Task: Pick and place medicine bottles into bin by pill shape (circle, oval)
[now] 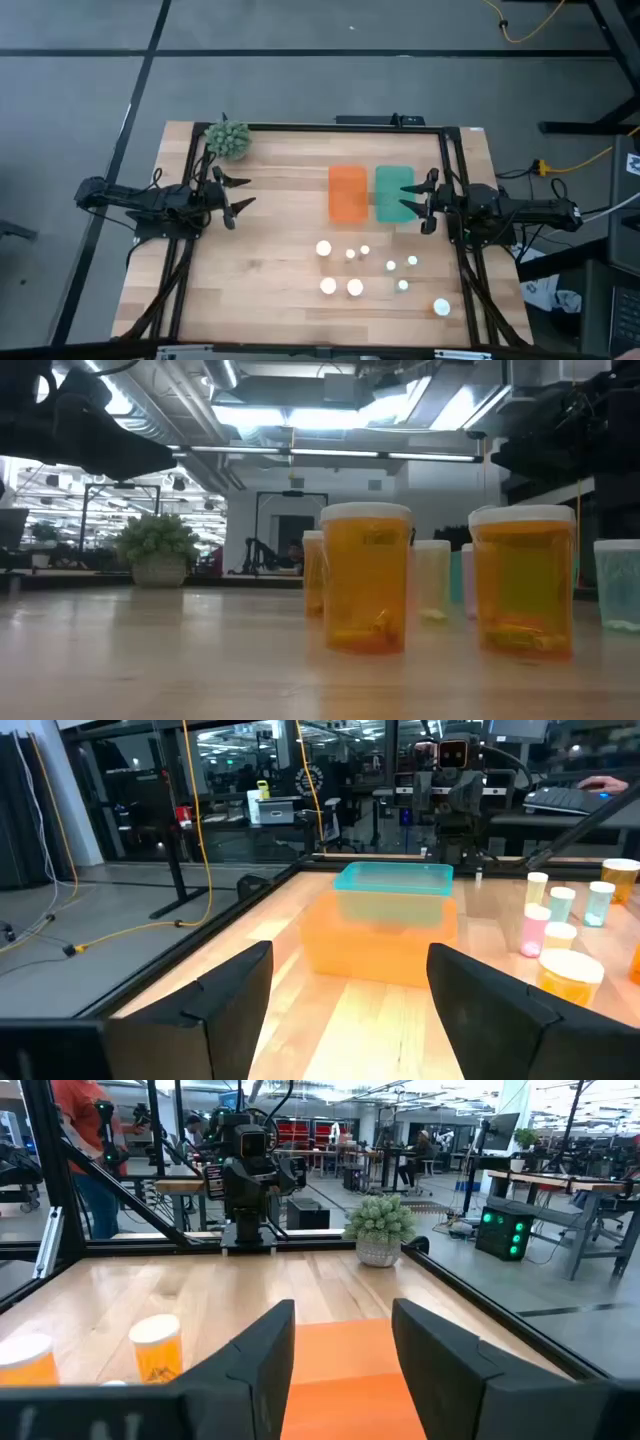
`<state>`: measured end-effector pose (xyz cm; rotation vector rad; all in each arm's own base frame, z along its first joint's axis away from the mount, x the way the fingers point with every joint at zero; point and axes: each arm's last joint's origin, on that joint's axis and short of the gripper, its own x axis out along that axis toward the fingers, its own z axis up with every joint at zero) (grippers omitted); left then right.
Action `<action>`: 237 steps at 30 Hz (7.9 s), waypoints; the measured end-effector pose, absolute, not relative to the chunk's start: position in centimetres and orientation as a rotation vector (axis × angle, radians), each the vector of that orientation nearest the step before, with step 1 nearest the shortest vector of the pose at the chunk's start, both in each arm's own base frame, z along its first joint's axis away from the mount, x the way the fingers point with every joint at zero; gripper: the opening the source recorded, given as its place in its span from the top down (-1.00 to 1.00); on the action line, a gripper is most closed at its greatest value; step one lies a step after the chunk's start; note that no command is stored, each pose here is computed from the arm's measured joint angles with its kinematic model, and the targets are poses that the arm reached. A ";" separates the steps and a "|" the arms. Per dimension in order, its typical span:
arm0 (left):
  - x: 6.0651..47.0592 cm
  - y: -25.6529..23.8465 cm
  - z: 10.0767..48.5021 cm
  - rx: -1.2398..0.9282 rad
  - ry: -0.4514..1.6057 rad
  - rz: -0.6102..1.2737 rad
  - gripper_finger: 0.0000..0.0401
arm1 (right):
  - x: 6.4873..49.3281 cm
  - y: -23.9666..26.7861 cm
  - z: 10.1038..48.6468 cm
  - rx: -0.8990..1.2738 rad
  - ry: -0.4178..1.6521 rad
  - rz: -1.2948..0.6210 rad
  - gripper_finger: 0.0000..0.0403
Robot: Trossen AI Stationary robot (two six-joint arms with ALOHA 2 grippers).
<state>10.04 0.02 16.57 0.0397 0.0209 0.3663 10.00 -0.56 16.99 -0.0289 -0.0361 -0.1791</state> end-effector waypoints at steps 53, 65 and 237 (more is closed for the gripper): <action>10.0 0.0 16.6 0.040 0.021 0.366 -0.28 | 10.0 -0.6 17.0 -0.028 -0.037 -0.179 0.14; 10.0 0.0 16.6 0.040 0.021 0.366 -0.28 | 10.0 -0.6 17.1 0.060 -0.055 -0.177 0.14; 10.0 0.0 16.6 0.119 0.036 0.366 -0.28 | 13.6 12.4 22.1 0.444 1.486 -0.198 -0.29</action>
